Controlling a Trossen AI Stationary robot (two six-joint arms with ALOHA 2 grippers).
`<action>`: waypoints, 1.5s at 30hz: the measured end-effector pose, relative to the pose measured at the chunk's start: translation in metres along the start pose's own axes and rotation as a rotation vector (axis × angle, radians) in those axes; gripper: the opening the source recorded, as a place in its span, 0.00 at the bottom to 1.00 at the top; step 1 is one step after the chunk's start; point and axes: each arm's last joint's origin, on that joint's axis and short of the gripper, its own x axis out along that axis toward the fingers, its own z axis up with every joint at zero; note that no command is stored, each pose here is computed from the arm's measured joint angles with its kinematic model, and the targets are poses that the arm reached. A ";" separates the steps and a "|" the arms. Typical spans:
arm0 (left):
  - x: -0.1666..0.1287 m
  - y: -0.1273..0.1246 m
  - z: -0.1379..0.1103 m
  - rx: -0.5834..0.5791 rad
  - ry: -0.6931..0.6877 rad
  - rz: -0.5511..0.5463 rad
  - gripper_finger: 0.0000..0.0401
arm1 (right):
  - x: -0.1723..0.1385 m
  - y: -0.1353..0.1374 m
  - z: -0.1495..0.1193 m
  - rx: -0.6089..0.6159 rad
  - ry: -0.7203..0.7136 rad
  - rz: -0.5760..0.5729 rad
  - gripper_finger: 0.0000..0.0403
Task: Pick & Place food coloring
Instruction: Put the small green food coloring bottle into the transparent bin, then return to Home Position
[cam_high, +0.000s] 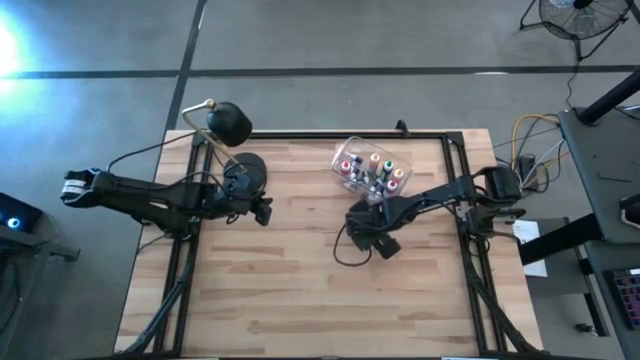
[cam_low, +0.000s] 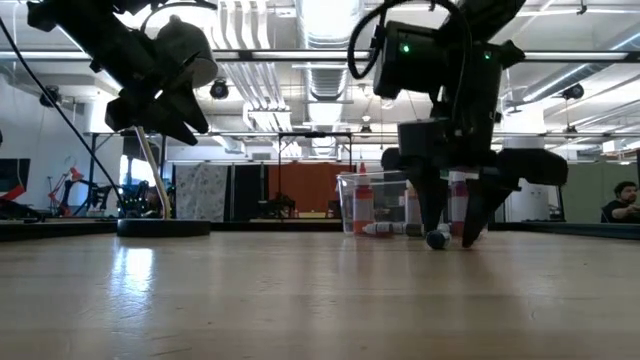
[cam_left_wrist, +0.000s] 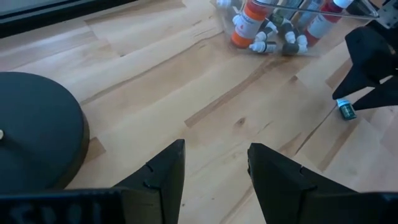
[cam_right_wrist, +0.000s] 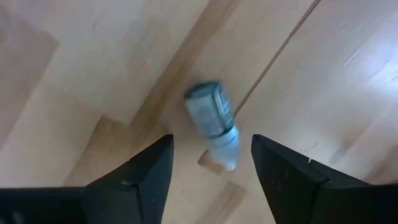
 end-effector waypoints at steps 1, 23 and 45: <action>0.000 0.000 0.000 0.000 0.000 0.000 0.37 | 0.001 0.000 -0.002 0.003 0.008 0.005 0.51; 0.000 0.000 0.000 -0.057 0.002 -0.003 0.37 | -0.018 -0.020 0.008 0.477 -0.214 -0.111 0.11; 0.000 -0.001 0.001 -0.064 0.000 -0.011 0.37 | -0.128 -0.082 -0.069 1.763 -0.847 0.013 0.37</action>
